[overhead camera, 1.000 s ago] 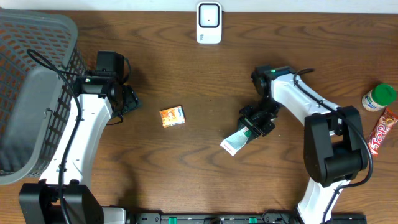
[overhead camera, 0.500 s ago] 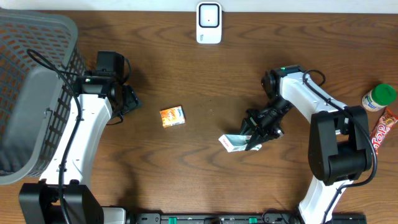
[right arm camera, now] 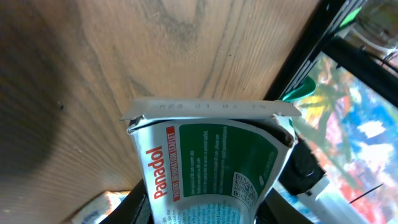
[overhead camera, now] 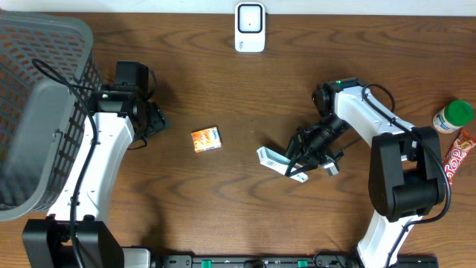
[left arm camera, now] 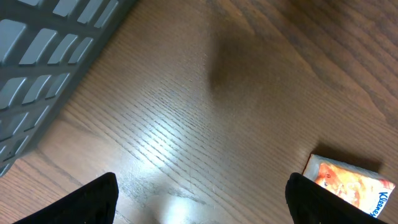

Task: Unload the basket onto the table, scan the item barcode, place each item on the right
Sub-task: 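Lift and rotate the Panadol box in the right gripper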

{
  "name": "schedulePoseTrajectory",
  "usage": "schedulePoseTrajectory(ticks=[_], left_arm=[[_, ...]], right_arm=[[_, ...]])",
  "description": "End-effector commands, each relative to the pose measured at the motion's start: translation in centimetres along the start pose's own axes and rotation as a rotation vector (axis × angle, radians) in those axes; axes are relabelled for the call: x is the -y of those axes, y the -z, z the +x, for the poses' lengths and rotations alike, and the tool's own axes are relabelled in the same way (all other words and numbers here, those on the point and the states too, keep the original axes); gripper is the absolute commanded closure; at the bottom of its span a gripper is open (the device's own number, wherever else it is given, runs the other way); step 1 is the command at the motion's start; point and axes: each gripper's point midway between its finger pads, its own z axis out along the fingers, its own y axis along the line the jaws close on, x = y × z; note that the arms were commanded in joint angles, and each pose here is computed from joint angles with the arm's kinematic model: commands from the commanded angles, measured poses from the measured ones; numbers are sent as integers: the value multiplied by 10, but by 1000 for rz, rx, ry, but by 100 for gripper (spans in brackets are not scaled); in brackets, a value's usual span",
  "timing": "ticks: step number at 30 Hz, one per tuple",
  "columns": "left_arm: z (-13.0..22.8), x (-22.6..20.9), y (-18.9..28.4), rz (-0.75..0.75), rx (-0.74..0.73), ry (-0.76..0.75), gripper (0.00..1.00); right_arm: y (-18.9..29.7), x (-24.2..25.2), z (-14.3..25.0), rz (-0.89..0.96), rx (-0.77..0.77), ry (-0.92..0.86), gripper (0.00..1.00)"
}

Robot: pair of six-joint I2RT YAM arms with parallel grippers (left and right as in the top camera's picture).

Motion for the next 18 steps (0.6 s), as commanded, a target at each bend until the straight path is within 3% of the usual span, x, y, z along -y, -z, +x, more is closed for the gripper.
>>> schedulePoseTrajectory(ticks=[1, 8, 18], left_arm=[[1, -4, -2, -17, -1, -2, 14], [1, -4, -2, -17, -1, -2, 14], [1, -4, -2, -17, -1, -2, 14]], right_arm=[[3, -4, 2, -3, -15, -91, 81], [3, -4, 2, -6, -15, 7, 81], [22, -88, 34, -366, 10, 896, 83]])
